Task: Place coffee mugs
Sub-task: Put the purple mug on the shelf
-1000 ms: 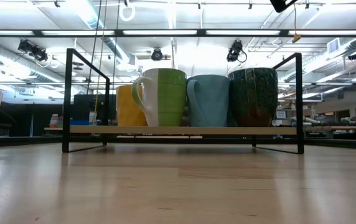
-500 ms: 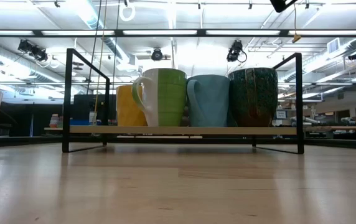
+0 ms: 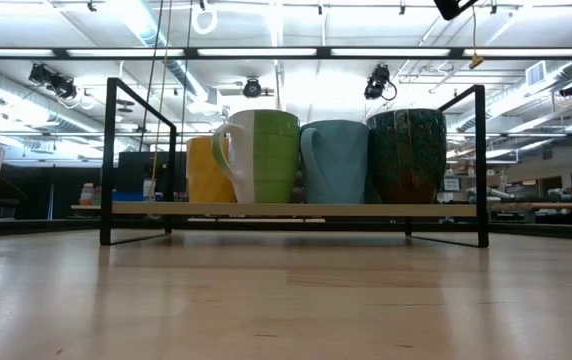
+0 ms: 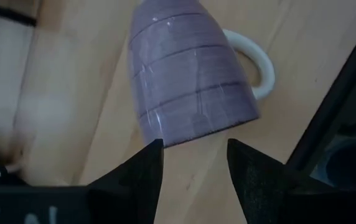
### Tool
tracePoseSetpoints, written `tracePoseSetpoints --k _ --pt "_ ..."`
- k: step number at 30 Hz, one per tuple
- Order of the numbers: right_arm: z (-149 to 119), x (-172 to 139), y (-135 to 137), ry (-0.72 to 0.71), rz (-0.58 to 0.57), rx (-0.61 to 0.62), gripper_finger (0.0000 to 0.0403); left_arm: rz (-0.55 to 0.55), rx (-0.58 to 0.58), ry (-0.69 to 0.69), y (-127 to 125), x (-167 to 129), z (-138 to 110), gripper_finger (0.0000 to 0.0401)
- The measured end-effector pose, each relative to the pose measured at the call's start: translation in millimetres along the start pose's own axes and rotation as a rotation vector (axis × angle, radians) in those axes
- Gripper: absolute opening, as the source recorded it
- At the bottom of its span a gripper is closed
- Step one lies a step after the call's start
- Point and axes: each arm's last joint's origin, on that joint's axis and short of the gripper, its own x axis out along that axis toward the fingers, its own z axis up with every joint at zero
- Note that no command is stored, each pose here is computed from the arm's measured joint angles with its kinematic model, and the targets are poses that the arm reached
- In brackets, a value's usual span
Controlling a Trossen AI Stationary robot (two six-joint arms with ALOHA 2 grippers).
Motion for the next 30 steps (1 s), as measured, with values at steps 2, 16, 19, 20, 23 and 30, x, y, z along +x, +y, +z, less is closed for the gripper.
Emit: tracePoseSetpoints --k 2,16,19,20,23,30 --pt "0.0 0.0 0.0 0.000 0.000 0.000 0.0113 -0.002 0.031 0.007 -0.1 0.0 -0.2 0.0183" --pt "0.0 0.0 0.0 0.000 0.000 0.000 0.0113 0.006 0.121 -0.014 0.7 1.1 3.5 0.0183" --pt "0.3 0.0 0.0 -0.003 0.000 0.000 0.0113 0.007 0.176 -0.013 1.0 1.5 4.9 0.0183" --pt "0.4 0.0 0.0 -0.004 0.000 0.000 0.0113 0.008 0.185 -0.012 1.0 1.7 5.1 0.0183" --pt "0.4 0.0 0.0 -0.005 0.000 0.000 0.0113 0.008 0.213 -0.012 1.1 1.9 5.6 0.0183" --pt "0.6 0.0 0.1 -0.007 0.001 0.000 0.0113 0.039 0.317 0.007 -6.0 13.8 2.3 0.0183"
